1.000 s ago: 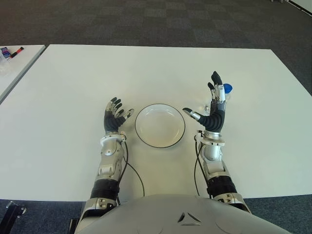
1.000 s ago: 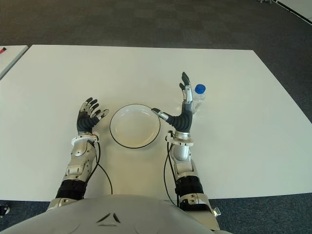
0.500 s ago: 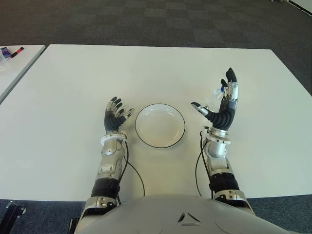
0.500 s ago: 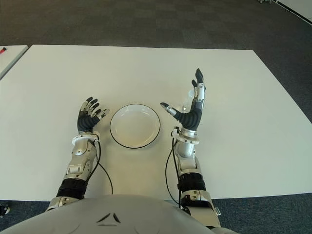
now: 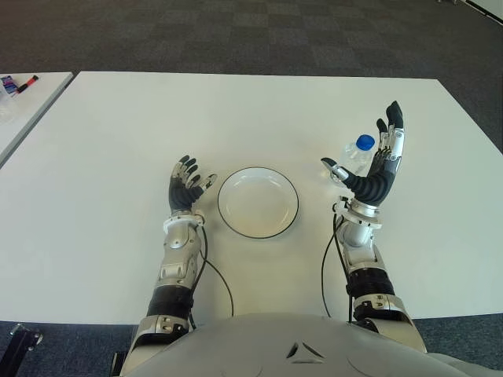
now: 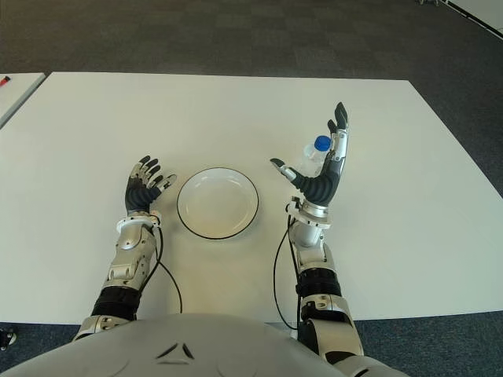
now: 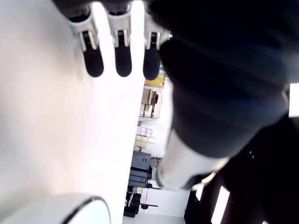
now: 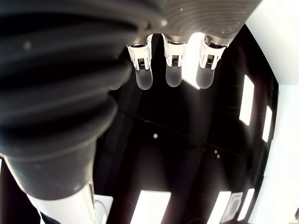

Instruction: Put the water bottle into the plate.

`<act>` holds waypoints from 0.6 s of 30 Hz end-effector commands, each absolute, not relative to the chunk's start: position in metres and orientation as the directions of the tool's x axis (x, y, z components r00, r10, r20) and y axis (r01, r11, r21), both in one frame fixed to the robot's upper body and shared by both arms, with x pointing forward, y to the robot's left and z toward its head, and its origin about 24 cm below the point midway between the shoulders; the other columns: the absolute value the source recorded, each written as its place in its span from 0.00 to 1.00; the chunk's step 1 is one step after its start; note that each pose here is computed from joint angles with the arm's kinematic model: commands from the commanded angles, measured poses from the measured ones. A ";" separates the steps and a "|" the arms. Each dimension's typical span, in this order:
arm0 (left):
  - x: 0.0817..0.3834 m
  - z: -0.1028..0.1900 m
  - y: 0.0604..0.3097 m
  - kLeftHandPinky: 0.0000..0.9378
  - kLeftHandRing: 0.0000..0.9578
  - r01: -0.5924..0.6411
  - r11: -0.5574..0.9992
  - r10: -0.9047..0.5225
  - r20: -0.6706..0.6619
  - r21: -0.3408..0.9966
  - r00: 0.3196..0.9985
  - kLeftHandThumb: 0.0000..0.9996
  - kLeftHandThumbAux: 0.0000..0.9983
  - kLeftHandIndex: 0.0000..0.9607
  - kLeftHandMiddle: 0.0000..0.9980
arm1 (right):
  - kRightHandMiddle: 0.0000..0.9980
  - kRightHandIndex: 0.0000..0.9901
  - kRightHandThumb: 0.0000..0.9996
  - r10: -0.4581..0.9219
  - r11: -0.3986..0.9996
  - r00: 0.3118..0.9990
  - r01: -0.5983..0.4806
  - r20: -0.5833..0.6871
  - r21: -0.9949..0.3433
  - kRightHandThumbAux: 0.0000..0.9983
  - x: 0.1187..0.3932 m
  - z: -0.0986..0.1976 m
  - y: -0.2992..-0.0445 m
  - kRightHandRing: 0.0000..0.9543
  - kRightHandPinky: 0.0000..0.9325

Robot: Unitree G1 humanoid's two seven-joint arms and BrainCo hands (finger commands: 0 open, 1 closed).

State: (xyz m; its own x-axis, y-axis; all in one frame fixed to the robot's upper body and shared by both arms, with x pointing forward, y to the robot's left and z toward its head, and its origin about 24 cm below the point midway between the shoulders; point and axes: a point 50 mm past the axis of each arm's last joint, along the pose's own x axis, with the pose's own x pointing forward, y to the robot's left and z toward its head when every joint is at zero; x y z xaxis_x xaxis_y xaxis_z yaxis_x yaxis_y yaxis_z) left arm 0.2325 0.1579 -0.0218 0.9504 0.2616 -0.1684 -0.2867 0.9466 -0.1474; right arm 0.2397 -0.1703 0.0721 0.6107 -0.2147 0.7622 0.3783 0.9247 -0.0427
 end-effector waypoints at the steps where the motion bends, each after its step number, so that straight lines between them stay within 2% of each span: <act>1: 0.231 -0.027 0.141 0.20 0.17 -0.294 0.937 0.256 -0.205 -0.188 0.945 0.07 1.00 0.18 0.19 | 0.02 0.02 0.00 -0.193 0.926 0.596 0.373 0.780 -0.057 0.89 0.243 0.075 -0.171 0.02 0.09; 18: 0.231 -0.028 0.142 0.21 0.17 -0.297 0.937 0.257 -0.215 -0.185 0.942 0.07 1.00 0.16 0.18 | 0.00 0.00 0.00 -0.123 0.902 0.602 0.399 0.789 -0.164 0.87 0.244 0.073 -0.180 0.00 0.05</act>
